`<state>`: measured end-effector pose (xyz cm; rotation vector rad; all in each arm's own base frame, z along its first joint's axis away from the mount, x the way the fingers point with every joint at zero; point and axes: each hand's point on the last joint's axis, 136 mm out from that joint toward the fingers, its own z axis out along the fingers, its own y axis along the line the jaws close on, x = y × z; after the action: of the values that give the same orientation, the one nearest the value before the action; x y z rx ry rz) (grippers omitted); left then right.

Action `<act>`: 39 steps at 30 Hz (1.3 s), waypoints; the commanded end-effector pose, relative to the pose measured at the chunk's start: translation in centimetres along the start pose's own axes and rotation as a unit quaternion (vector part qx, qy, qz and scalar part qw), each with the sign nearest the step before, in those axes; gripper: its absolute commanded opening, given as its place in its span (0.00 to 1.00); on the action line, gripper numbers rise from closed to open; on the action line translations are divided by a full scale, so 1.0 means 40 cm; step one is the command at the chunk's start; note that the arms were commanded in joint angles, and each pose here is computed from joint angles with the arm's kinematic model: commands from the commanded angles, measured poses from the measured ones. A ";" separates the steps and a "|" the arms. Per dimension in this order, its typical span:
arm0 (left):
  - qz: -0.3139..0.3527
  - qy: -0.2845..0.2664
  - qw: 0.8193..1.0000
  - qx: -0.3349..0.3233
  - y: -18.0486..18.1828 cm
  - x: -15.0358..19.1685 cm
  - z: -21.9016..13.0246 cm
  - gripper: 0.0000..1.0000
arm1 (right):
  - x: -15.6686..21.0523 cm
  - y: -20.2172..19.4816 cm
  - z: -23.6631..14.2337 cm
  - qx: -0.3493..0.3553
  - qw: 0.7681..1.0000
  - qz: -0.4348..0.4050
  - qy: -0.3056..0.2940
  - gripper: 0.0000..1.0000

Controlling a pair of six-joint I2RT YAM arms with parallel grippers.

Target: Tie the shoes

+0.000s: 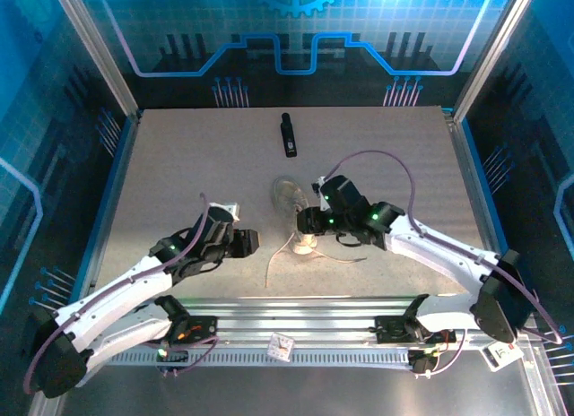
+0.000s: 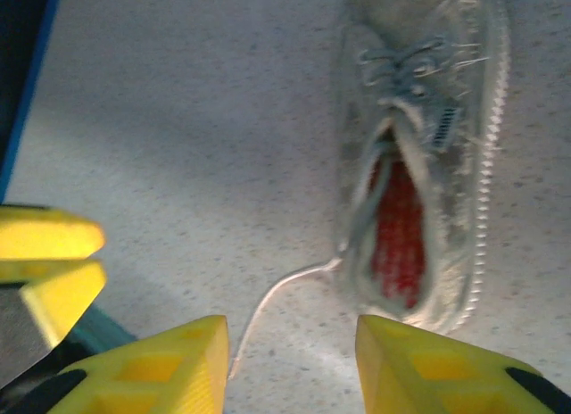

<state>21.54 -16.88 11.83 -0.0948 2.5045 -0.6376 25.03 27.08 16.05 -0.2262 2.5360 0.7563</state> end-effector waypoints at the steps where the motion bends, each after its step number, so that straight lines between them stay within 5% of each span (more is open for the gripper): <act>1: -0.048 0.049 0.998 -0.011 0.024 0.070 0.031 0.48 | -0.005 -0.002 0.026 0.020 0.999 -0.039 0.031 0.44; 7: -0.026 0.087 0.995 -0.041 0.044 0.165 0.076 0.48 | -0.025 0.003 0.110 0.031 0.996 -0.061 0.060 0.42; 19: 0.006 0.121 0.991 -0.064 0.052 0.235 0.145 0.48 | -0.041 -0.067 0.169 0.106 0.986 -0.099 0.084 0.19; 28: 0.034 0.140 0.985 -0.090 0.053 0.254 0.203 0.48 | -0.037 -0.112 0.174 0.121 0.984 -0.097 0.093 0.21; 31: 0.048 0.148 0.982 -0.109 0.059 0.260 0.213 0.42 | -0.037 -0.105 0.177 0.109 0.984 -0.102 0.094 0.20; 39: 0.089 0.137 0.981 -0.101 0.031 0.244 0.204 0.08 | -0.034 -0.085 0.183 0.089 0.986 -0.100 0.098 0.14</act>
<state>16.93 -18.25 0.85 0.0713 2.8458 -0.1998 30.09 28.05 9.93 -0.4951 2.6819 0.4228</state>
